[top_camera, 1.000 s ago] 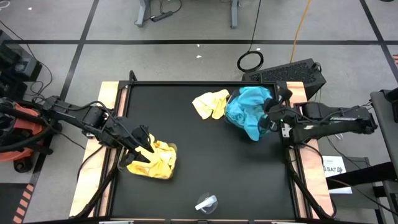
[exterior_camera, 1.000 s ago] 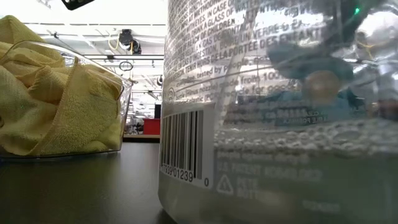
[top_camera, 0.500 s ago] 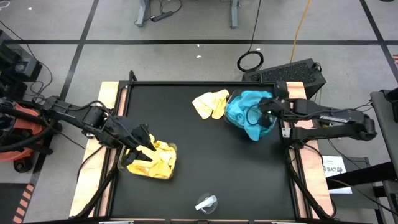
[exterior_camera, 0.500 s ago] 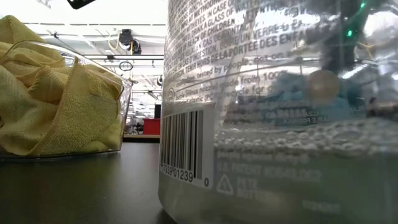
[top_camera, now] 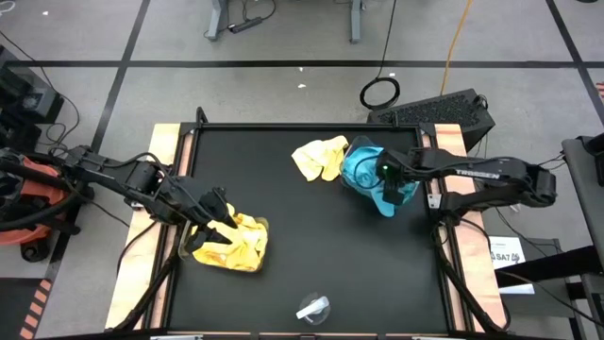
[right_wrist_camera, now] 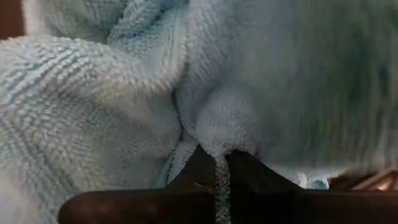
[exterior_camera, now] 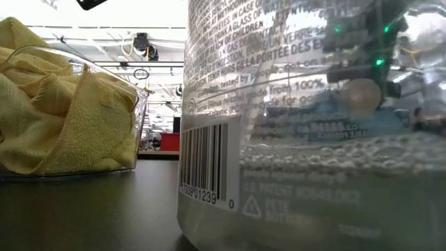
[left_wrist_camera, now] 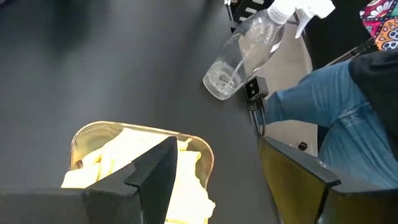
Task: Sort microfiber towel by color & place in baskets
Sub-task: Put the blue microfiber towel into the top transparent bin
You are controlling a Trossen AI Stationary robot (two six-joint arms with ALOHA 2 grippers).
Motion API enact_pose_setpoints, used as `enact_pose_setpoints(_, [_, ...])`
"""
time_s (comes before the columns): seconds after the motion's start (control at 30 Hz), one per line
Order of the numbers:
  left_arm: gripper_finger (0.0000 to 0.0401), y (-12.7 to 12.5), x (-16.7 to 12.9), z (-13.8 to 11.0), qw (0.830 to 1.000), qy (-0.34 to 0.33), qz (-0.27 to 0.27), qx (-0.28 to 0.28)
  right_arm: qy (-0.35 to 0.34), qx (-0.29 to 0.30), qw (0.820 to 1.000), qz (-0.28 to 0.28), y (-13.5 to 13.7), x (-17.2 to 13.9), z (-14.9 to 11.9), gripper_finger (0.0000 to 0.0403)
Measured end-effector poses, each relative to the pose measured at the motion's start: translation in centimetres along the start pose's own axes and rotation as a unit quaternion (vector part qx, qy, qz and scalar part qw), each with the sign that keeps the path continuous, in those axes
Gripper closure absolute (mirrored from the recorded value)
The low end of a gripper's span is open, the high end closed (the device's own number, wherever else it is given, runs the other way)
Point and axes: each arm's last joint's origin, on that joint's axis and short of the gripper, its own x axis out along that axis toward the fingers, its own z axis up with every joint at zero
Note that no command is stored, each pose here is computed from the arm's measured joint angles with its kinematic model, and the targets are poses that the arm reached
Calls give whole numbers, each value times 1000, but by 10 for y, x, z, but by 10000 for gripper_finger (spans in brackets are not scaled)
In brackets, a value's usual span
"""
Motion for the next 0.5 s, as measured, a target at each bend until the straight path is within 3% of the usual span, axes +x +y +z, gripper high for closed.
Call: enact_pose_setpoints(0.5, [167,0,0,1,1000,-6,1,1,114,-34,991,66,8,45,12,398])
